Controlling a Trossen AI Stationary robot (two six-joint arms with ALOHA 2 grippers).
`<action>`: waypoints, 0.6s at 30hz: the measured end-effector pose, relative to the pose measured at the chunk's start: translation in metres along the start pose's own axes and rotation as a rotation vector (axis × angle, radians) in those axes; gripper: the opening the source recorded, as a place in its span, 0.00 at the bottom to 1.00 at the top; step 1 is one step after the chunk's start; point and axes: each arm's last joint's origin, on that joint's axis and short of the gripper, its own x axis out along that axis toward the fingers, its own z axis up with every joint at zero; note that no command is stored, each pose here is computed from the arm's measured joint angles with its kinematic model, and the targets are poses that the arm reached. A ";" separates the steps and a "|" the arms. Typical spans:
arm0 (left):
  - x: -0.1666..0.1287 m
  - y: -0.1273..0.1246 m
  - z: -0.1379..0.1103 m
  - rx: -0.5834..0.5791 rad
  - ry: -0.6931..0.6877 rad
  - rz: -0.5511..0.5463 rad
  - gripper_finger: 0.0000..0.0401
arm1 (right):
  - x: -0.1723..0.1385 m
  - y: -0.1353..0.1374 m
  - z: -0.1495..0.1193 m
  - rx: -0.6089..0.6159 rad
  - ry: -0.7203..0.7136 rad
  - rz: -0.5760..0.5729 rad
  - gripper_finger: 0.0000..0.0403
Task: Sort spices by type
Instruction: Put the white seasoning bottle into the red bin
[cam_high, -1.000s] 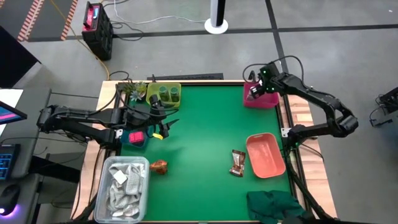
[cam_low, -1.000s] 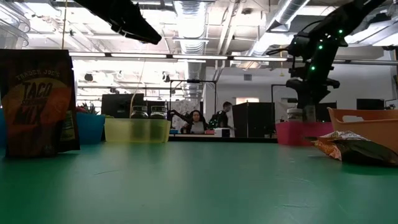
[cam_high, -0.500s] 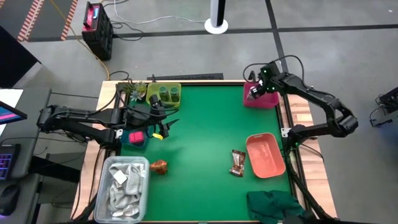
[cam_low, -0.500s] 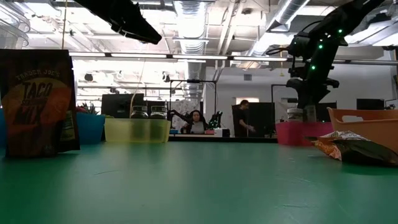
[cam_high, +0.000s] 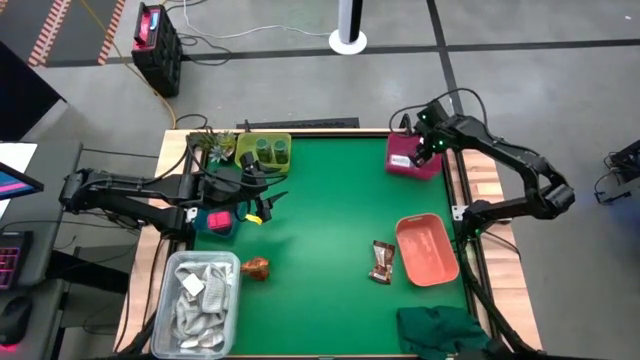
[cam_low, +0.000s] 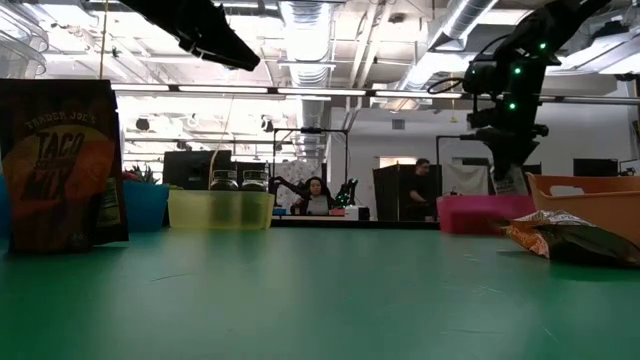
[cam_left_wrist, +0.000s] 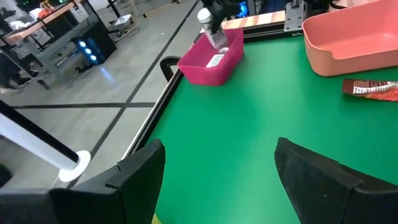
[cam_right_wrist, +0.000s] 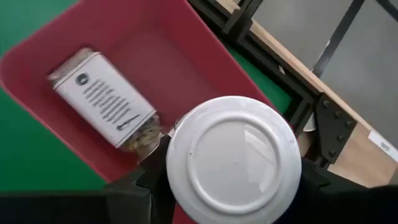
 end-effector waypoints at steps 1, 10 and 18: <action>0.000 0.000 0.000 0.000 0.000 0.000 0.72 | 0.000 0.000 0.001 0.002 -0.006 -0.004 0.55; 0.000 0.000 0.000 -0.001 -0.003 0.000 0.72 | 0.008 -0.001 0.004 0.058 -0.044 -0.038 0.55; 0.000 0.000 0.000 -0.001 -0.004 0.001 0.72 | 0.039 0.005 0.014 0.111 -0.017 -0.037 0.55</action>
